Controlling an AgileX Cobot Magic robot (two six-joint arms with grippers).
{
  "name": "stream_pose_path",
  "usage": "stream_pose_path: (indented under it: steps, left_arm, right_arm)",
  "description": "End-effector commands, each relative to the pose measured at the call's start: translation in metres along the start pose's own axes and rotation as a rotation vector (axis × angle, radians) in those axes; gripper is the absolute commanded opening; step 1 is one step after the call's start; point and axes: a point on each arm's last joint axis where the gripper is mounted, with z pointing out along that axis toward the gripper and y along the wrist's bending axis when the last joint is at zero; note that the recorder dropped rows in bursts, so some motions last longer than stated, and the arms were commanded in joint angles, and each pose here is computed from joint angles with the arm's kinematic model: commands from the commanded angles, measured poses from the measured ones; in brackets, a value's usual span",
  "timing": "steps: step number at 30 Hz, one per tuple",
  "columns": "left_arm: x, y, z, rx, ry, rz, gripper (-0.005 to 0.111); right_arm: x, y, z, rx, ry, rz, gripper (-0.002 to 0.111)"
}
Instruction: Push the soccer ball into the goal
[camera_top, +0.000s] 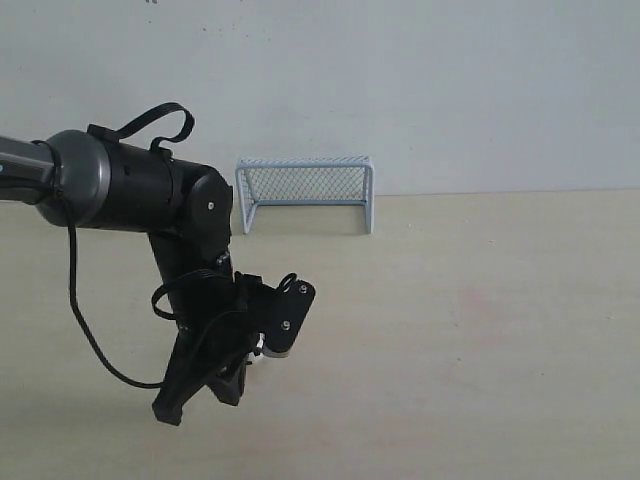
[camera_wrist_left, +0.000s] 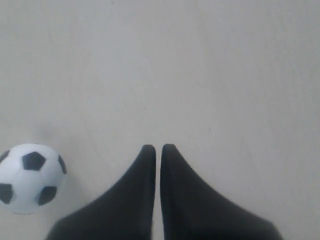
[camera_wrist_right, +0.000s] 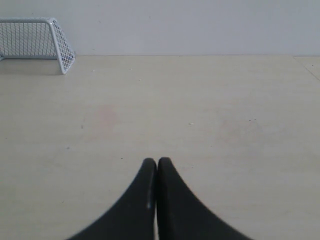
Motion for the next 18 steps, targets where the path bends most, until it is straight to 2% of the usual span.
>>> stream_pose_path:
  steps: [1,2,4,5,7,10,15,18]
  left_arm:
    - [-0.005,0.006,-0.003,-0.071,-0.027,0.0,0.004]
    - [-0.005,0.01,-0.003,-0.106,-0.029,0.004,0.004]
    - [-0.003,0.023,-0.003,-0.244,-0.005,0.051,0.004]
    - [-0.003,0.036,-0.005,-0.391,0.004,0.082,0.004]
    - [-0.006,0.052,-0.011,-0.592,-0.027,0.048,0.004]
    - [-0.022,0.062,-0.037,-0.821,-0.126,0.038,0.004]
    - [-0.05,0.055,-0.09,-1.043,-0.238,0.101,0.004]
    - [-0.054,0.047,-0.119,-1.11,-0.28,0.091,0.004]
  right_arm:
    - [-0.001,0.0,0.0,0.003,-0.01,-0.004,0.0]
    - [-0.001,0.0,0.0,0.003,-0.01,-0.004,0.0]
    - [-0.001,0.0,0.0,0.003,-0.013,-0.004,0.0]
    - [-0.001,0.0,0.0,0.003,-0.013,-0.004,0.0]
    - [-0.001,0.0,0.0,0.003,-0.01,-0.004,0.0]
    - [-0.001,0.0,0.0,0.003,-0.01,-0.004,0.0]
    - [-0.001,0.0,0.0,0.003,-0.01,-0.004,0.0]
    - [-0.001,0.0,0.0,0.003,-0.01,-0.004,0.0]
